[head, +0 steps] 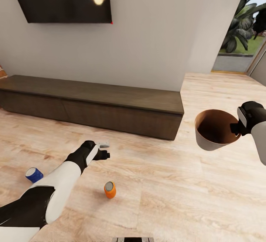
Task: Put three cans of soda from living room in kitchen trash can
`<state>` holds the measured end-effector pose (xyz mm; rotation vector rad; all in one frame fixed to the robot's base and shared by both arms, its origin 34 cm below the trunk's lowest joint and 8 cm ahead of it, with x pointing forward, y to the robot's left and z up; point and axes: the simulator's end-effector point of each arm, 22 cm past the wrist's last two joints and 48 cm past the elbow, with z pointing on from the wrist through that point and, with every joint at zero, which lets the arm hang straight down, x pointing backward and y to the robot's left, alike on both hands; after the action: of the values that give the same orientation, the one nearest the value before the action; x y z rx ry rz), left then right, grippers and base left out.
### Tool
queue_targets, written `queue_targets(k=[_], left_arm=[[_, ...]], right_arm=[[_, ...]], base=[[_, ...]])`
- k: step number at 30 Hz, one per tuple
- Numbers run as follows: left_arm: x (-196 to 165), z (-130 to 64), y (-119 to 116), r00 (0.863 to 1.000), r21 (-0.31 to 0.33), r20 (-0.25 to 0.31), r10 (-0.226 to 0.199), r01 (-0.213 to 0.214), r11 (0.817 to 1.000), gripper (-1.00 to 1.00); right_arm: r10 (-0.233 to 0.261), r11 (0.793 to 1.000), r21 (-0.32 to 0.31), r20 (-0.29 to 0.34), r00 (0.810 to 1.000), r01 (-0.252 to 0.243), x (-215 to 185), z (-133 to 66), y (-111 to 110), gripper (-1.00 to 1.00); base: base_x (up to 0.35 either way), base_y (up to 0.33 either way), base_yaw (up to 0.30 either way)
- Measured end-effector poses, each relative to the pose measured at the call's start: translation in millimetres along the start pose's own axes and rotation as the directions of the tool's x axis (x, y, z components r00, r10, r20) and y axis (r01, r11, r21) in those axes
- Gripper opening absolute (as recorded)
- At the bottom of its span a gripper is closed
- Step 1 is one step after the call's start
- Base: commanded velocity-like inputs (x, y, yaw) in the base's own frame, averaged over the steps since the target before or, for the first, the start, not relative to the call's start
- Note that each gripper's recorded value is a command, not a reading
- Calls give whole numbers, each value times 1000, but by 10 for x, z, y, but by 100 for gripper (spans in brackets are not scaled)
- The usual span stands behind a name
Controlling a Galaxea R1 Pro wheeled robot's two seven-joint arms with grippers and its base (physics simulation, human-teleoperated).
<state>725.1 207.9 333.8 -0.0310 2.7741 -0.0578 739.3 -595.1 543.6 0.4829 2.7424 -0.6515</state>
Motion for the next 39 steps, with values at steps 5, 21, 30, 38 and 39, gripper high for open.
queue_targets(k=[5,21,30,38,39], left_arm=[[85,115,-17,1000,2,-21,0,0,1000,100],[845,492,-125,968,31,-251,6,1,1000,100],[1043,661,-143,955,33,-298,7,3,999,100],[1067,700,-144,954,34,-300,6,4,999,100],[1064,700,-146,954,34,-299,6,5,999,100]], right_arm=[[-8,1000,3,-17,1000,8,41,122,58,-100],[-37,999,19,-73,997,38,186,507,225,-100],[-53,998,26,-105,993,56,282,724,317,-100],[-56,998,28,-112,992,60,305,771,336,-100],[-57,998,28,-112,992,60,305,770,337,-100]], base=[[0,0,0],[0,0,0],[0,0,0],[0,0,0],[0,0,0]])
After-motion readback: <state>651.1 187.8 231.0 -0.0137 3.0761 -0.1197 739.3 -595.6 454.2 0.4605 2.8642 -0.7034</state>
